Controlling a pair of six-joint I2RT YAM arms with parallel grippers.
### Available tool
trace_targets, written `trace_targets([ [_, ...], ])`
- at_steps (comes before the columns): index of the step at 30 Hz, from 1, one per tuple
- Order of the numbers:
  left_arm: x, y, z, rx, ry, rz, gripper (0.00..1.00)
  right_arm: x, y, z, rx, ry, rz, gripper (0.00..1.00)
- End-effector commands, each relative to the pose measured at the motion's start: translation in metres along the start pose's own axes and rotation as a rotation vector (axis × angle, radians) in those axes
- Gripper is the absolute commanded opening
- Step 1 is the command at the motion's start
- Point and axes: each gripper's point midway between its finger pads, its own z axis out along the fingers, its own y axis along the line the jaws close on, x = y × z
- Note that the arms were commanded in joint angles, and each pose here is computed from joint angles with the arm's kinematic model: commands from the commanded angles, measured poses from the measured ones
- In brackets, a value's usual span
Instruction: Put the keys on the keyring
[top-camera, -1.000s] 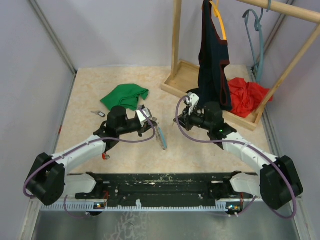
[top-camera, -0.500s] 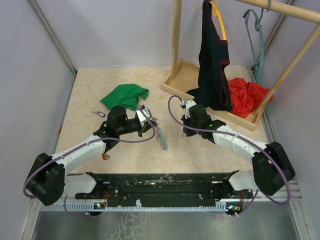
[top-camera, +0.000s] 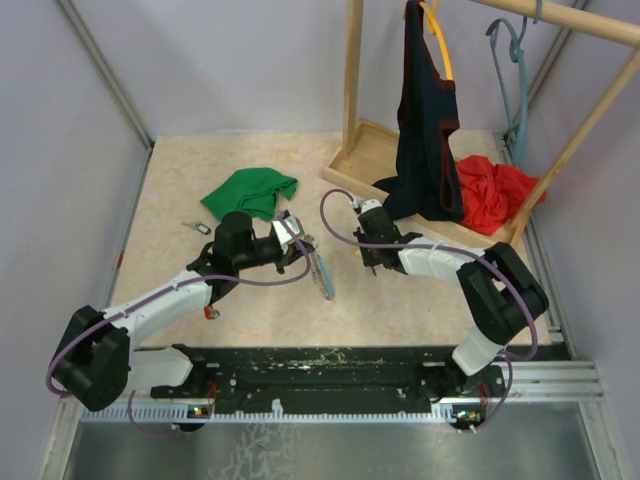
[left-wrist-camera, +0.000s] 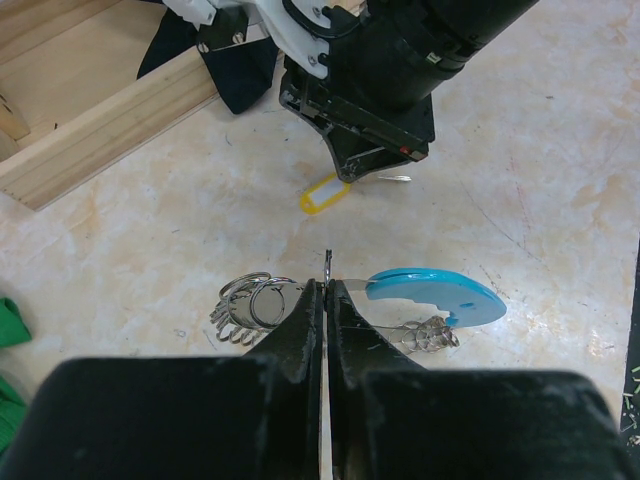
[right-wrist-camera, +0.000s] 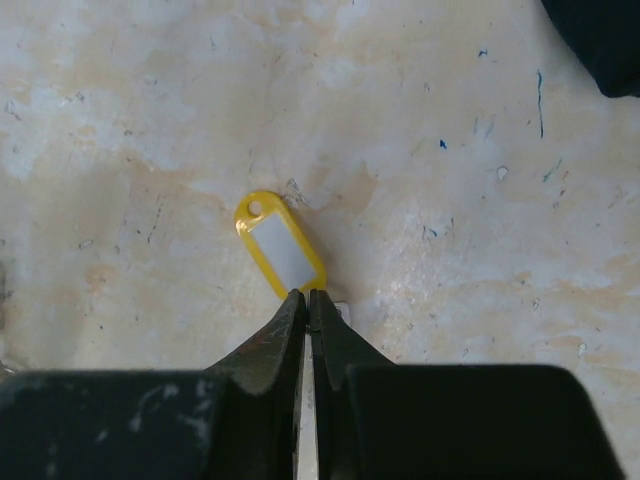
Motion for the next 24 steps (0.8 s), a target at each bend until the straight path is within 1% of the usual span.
trace_targets([
  [1,-0.015,0.001,-0.001,0.003,-0.032,0.025,0.00,-0.044,0.009,-0.004,-0.011,-0.110,0.030,0.08],
  [6,-0.017,0.000,-0.001,0.010,-0.037,0.025,0.00,-0.044,0.008,-0.022,-0.029,-0.076,0.022,0.17],
  [10,-0.016,-0.002,0.000,0.020,-0.037,0.023,0.00,-0.041,0.003,-0.031,-0.050,-0.008,0.037,0.26],
  [15,-0.016,-0.002,0.000,0.022,-0.036,0.021,0.00,-0.038,0.006,-0.036,-0.071,0.057,-0.023,0.26],
  [18,-0.016,-0.002,-0.001,0.019,-0.035,0.019,0.00,-0.034,0.006,-0.034,-0.040,0.099,-0.078,0.26],
  [21,-0.015,-0.002,-0.001,0.015,-0.033,0.018,0.00,-0.029,0.012,-0.026,-0.032,0.139,-0.108,0.26],
  [24,-0.015,-0.002,-0.002,0.011,-0.031,0.017,0.00,-0.023,0.011,-0.015,0.018,0.177,-0.131,0.26],
])
